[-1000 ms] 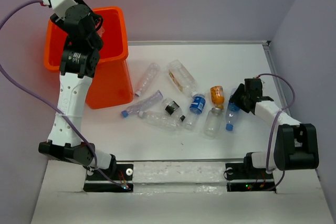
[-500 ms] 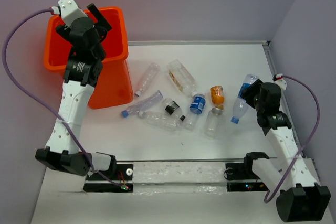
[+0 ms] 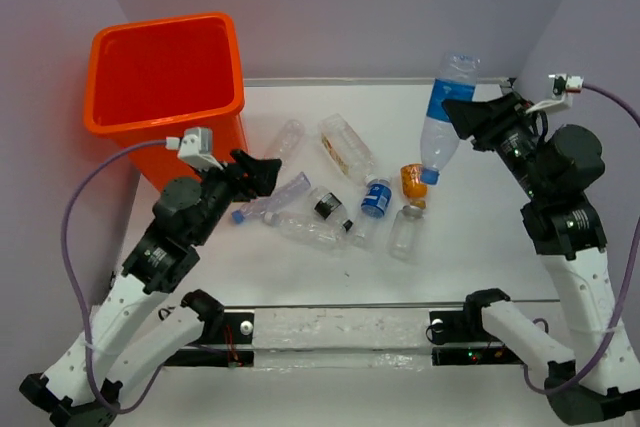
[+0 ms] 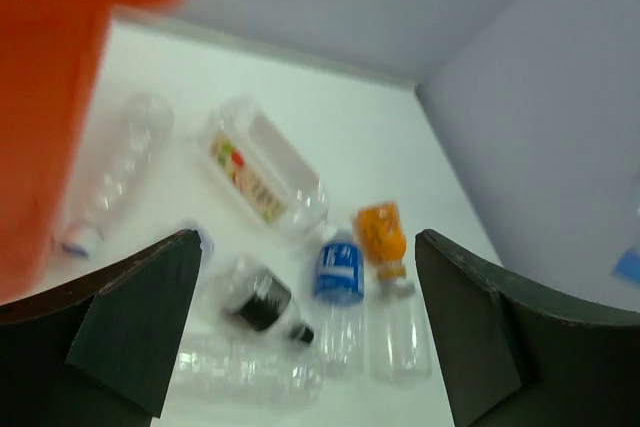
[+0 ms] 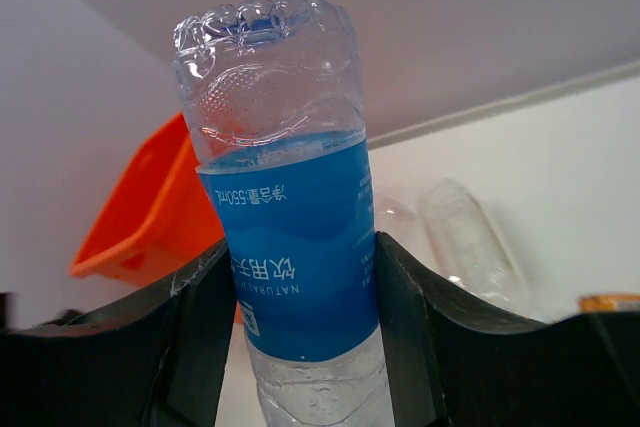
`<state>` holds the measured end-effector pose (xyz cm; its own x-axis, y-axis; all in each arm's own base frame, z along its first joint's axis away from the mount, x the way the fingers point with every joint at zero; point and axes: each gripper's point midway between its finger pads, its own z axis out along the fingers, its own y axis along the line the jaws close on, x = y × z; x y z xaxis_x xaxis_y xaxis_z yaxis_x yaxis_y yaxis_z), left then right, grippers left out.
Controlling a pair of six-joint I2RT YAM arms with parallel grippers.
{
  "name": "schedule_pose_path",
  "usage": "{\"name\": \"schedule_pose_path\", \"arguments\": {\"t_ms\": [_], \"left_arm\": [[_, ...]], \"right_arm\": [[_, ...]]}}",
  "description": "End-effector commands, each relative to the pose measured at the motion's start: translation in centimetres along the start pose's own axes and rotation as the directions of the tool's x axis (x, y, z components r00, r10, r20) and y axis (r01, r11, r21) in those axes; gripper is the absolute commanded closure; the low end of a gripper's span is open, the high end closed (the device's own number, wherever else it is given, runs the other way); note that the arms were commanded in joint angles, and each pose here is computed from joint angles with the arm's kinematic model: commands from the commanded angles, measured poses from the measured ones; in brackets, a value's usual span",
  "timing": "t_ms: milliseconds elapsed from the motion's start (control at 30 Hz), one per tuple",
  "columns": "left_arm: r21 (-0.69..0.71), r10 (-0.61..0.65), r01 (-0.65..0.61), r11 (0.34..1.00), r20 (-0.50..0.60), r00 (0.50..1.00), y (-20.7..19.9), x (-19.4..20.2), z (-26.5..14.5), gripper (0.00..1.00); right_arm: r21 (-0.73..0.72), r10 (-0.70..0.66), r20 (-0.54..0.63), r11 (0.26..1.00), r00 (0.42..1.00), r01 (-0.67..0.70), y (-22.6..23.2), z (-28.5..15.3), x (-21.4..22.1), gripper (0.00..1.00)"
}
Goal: Put the plastic bottles in the bin
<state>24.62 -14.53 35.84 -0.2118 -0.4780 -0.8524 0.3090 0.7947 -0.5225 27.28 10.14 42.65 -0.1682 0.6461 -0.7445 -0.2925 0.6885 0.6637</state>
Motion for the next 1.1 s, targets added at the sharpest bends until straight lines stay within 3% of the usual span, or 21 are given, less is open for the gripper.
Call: {"name": "schedule_pose_path", "arguments": {"t_ms": [0, 33, 67, 100, 133, 167, 200, 233, 267, 333, 367, 400, 433, 567, 700, 800, 1000, 1067], "left_arm": [[-0.006, -0.197, 0.198, 0.98, -0.136, 0.971, 1.7, 7.7, -1.3, 0.02], [-0.037, -0.246, 0.244, 0.969, -0.164, 0.955, 2.7, 9.8, -1.5, 0.02], [-0.036, -0.276, 0.274, 0.961, -0.15, 0.949, 2.5, 9.4, -1.7, 0.02], [-0.068, -0.296, 0.288, 0.955, -0.165, 0.941, 3.7, 11.2, -1.8, 0.02], [-0.095, -0.313, 0.301, 0.949, -0.159, 0.936, 4.4, 11.9, -1.8, 0.02], [-0.136, -0.347, 0.326, 0.935, -0.172, 0.922, 5.4, 13.4, -1.8, 0.02], [-0.156, -0.362, 0.337, 0.928, -0.176, 0.915, 5.8, 14.1, -1.7, 0.01], [-0.176, -0.373, 0.344, 0.922, -0.177, 0.911, 6.3, 14.7, -1.6, 0.01], [-0.206, -0.382, 0.345, 0.916, -0.183, 0.906, 7.1, 15.9, -1.6, 0.01], [-0.245, -0.438, 0.393, 0.886, -0.167, 0.883, 7.9, 16.9, -1.4, 0.01], [-0.245, -0.456, 0.412, 0.878, -0.165, 0.874, 8.4, 18.0, -1.3, 0.01], [-0.254, -0.49, 0.444, 0.859, -0.16, 0.857, 8.6, 18.6, -1.2, 0.01], [-0.26, -0.504, 0.456, 0.851, -0.161, 0.848, 8.9, 19.2, -1.2, 0.01], [-0.275, -0.534, 0.482, 0.832, -0.163, 0.829, 9.7, 20.9, -1.1, 0.01], [-0.294, -0.541, 0.477, 0.828, -0.194, 0.819, 10.1, 22.6, -1.1, 0.01], [-0.303, -0.543, 0.476, 0.825, -0.199, 0.816, 10.5, 23.2, -1.2, 0.01], [-0.31, -0.548, 0.474, 0.824, -0.228, 0.805, 10.6, 24.5, -1.1, 0.01], [-0.309, -0.552, 0.478, 0.822, -0.226, 0.803, 10.6, 24.6, -1.0, 0.01]], "right_arm": [[-0.361, -0.022, 0.043, 0.932, 0.999, 0.037, 13.0, 1.3, -3.3, 0.52], [-0.372, -0.037, 0.018, 0.927, 0.999, 0.041, 14.1, 3.8, -2.0, 0.52], [-0.393, -0.054, 0.016, 0.918, 0.998, 0.056, 15.7, 4.7, -1.6, 0.52], [-0.451, -0.081, 0.081, 0.886, 0.993, 0.109, 19.2, 4.3, -4.0, 0.52], [-0.493, -0.087, 0.064, 0.863, 0.994, 0.107, 21.8, 4.9, -3.0, 0.52], [-0.483, -0.123, 0.025, 0.867, 0.992, 0.12, 22.5, 8.5, -0.3, 0.52], [-0.535, -0.121, 0.099, 0.83, 0.988, 0.155, 25.7, 8.1, -2.8, 0.52], [-0.564, -0.13, 0.099, 0.809, 0.987, 0.163, 27.3, 8.8, -2.4, 0.52], [-0.567, -0.16, 0.052, 0.808, 0.986, 0.161, 28.1, 11.9, 1.1, 0.52], [-0.61, -0.133, 0.143, 0.768, 0.981, 0.193, 31.5, 12.1, -1.1, 0.51], [-0.615, -0.144, 0.131, 0.764, 0.981, 0.195, 32.1, 14.6, 1.8, 0.51], [-0.625, -0.134, 0.152, 0.755, 0.979, 0.201, 32.8, 15.2, 2.1, 0.51], [-0.665, -0.081, 0.229, 0.714, 0.97, 0.217, 35.0, 14.3, -0.1, 0.51], [-0.667, -0.044, 0.328, 0.697, 0.944, 0.265, 36.6, 17.4, 3.3, 0.5], [-0.685, 0.128, 0.428, 0.691, 0.895, 0.229, 37.4, 18.3, 3.0, 0.53], [-0.687, 0.169, 0.457, 0.691, 0.873, 0.226, 37.3, 19.6, 5.8, 0.54], [-0.644, 0.111, 0.398, 0.741, 0.911, 0.191, 34.5, 24.1, 12.9, 0.52], [-0.638, 0.079, 0.376, 0.745, 0.923, 0.196, 34.0, 25.0, 14.8, 0.41]]}}
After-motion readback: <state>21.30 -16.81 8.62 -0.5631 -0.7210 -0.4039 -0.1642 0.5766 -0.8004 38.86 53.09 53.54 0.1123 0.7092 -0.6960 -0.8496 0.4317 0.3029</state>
